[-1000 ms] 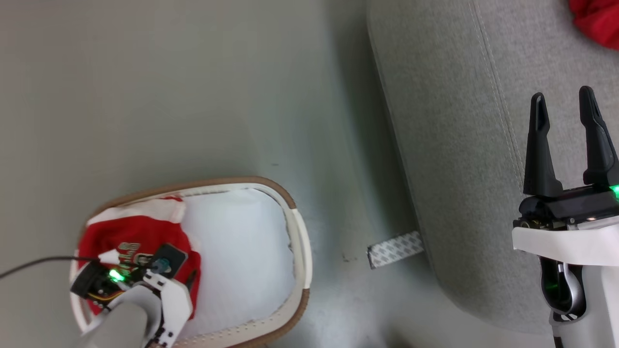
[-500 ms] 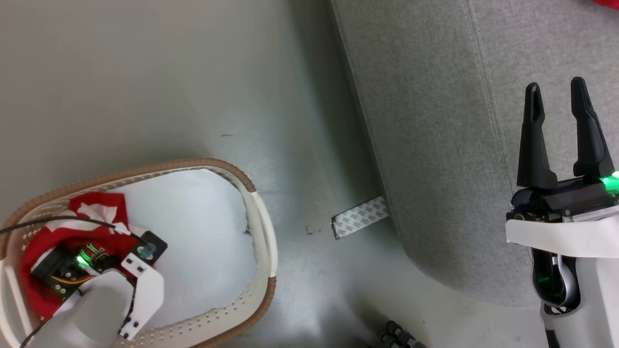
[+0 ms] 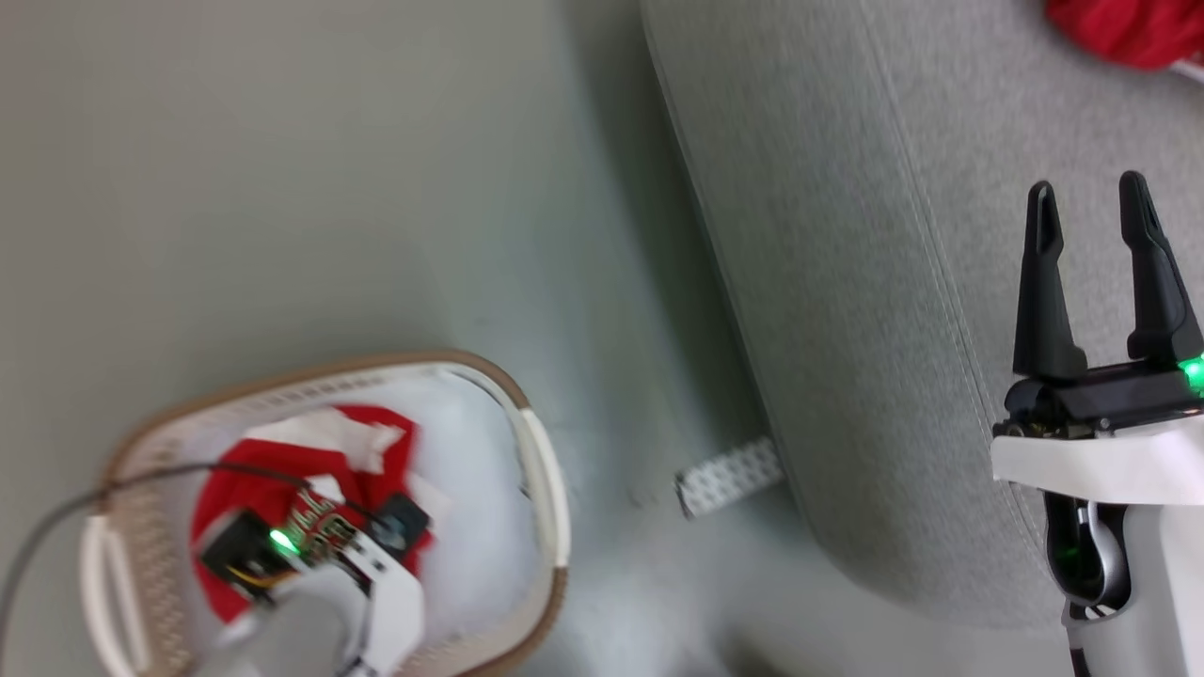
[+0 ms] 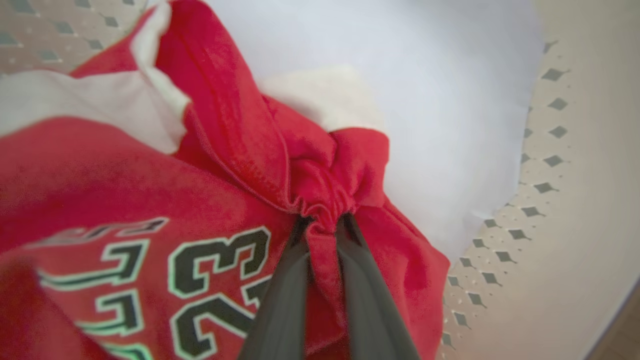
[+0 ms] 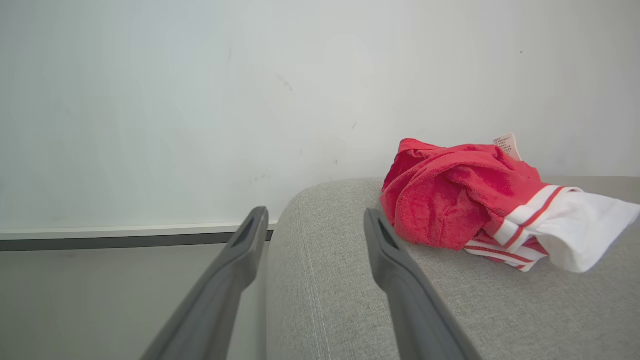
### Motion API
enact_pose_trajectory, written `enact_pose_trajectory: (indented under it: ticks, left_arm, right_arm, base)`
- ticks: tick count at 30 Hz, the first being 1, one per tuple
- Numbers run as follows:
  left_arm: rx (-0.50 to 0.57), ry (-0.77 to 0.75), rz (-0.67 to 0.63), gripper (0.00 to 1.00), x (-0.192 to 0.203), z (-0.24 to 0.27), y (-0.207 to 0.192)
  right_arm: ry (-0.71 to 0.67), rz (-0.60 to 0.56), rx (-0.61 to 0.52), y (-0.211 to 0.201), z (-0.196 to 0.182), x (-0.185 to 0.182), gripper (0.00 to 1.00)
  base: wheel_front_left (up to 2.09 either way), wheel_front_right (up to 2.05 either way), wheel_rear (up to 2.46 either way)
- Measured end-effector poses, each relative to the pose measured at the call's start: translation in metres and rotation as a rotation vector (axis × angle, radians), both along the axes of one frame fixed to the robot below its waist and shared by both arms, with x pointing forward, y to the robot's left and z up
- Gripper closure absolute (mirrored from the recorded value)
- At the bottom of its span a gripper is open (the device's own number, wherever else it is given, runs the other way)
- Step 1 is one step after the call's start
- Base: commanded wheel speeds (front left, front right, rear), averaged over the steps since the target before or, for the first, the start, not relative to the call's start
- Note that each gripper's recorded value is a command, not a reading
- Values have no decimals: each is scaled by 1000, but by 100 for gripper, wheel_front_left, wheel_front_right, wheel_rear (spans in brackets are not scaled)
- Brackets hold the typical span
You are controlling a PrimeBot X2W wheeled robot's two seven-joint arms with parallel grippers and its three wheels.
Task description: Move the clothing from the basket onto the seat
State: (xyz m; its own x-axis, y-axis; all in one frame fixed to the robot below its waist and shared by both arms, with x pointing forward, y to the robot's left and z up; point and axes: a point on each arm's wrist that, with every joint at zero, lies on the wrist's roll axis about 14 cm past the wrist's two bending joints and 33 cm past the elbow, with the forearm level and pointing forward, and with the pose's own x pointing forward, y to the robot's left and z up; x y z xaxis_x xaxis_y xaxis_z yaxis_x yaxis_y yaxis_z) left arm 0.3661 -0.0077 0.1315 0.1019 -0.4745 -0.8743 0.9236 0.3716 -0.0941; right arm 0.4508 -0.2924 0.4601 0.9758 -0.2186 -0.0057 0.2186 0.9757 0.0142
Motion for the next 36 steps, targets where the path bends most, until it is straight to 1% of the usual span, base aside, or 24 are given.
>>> enact_pose_trajectory:
  ticks: [2,7,12,17,21,26,29,36]
  left_arm:
    - [-45,-21,37,100,-1,20,-7]
    - [-170,-130,141,100,16,77,-19]
    - [-265,-232,261,100,30,130,-18]
    - [-374,-348,358,100,46,187,-14]
    - [-553,-465,436,100,61,254,-25]
    - [-723,-564,555,100,67,319,-13]
    - [-811,-634,584,100,71,358,-7]
    - [-958,-801,569,100,75,439,7]
  right_arm:
    - [-23,16,1,5,10,-2,0]
    - [-82,63,0,15,38,-13,0]
    - [-125,105,11,27,57,-28,0]
    - [-158,172,29,47,70,-38,0]
    - [-192,218,40,62,82,-47,0]
    - [-222,283,74,87,91,-59,0]
    - [-235,318,82,99,96,-67,0]
    - [-248,366,95,117,100,-79,0]
  base:
    - [0,0,0]
    - [0,0,0]
    - [0,0,0]
    - [0,0,0]
    - [0,0,0]
    - [0,0,0]
    - [0,0,0]
    - [0,0,0]
